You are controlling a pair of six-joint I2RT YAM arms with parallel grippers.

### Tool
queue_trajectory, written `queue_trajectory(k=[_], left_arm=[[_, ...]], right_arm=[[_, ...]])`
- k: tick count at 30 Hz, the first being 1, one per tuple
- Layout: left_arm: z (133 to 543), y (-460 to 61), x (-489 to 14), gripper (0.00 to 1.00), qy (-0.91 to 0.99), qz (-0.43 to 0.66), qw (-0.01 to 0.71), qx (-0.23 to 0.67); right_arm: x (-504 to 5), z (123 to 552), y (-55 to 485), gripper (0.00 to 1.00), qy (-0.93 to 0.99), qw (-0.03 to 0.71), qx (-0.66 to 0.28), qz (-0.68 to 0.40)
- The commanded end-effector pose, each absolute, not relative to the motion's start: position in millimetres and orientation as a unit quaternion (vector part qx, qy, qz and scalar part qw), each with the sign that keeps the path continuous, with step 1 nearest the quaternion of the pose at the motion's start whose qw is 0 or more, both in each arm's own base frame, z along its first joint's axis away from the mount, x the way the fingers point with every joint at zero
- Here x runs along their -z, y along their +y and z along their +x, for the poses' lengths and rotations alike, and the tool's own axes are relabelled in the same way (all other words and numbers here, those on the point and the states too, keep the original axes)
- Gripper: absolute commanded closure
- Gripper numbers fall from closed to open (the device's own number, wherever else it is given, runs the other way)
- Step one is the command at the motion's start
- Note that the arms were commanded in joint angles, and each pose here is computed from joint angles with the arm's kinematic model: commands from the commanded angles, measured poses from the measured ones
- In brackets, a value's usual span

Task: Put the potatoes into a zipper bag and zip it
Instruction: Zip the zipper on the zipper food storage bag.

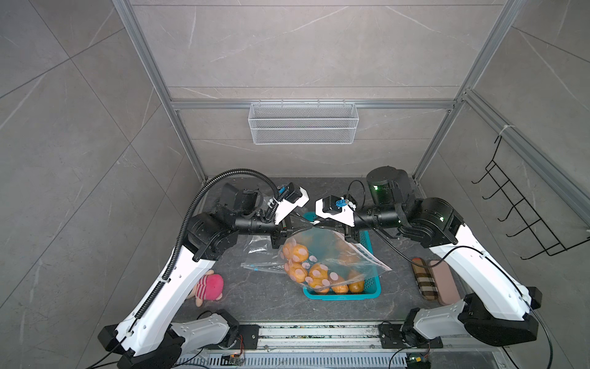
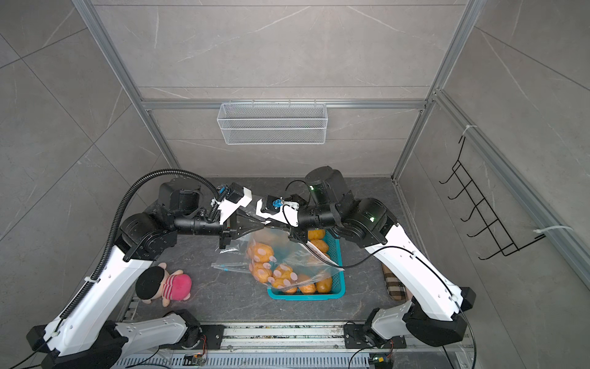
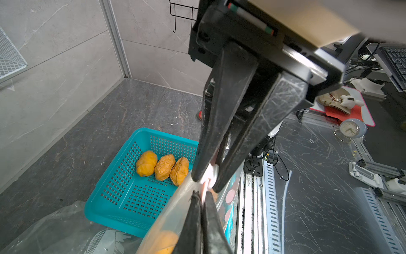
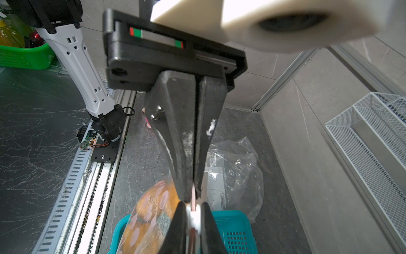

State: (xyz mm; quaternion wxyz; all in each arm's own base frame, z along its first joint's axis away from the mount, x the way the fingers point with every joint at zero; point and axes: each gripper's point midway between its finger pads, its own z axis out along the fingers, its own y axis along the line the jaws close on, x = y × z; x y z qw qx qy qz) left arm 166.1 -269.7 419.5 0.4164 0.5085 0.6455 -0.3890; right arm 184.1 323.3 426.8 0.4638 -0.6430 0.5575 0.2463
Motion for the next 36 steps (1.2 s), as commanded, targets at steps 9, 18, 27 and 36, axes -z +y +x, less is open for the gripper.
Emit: queue_trajectory(k=[9, 18, 27, 36], left_arm=[[150.8, -249.4, -476.7, 1.00, 0.620, 0.510, 0.472, 0.365], [141.7, -226.3, -501.4, 1.00, 0.617, 0.488, 0.518, 0.335], [137.7, -207.5, -507.1, 1.00, 0.630, 0.464, 0.541, 0.309], [136.4, -189.4, -509.6, 1.00, 0.641, 0.444, 0.562, 0.277]], right_arm=[[-458.4, 177.9, 332.5, 0.98, 0.544, 0.476, -0.268, -0.637], [-478.2, 171.8, 337.1, 0.98, 0.530, 0.484, -0.291, -0.632], [-459.4, 167.8, 332.8, 0.99, 0.541, 0.458, -0.286, -0.645], [-443.7, 163.5, 327.2, 0.99, 0.551, 0.440, -0.286, -0.649]])
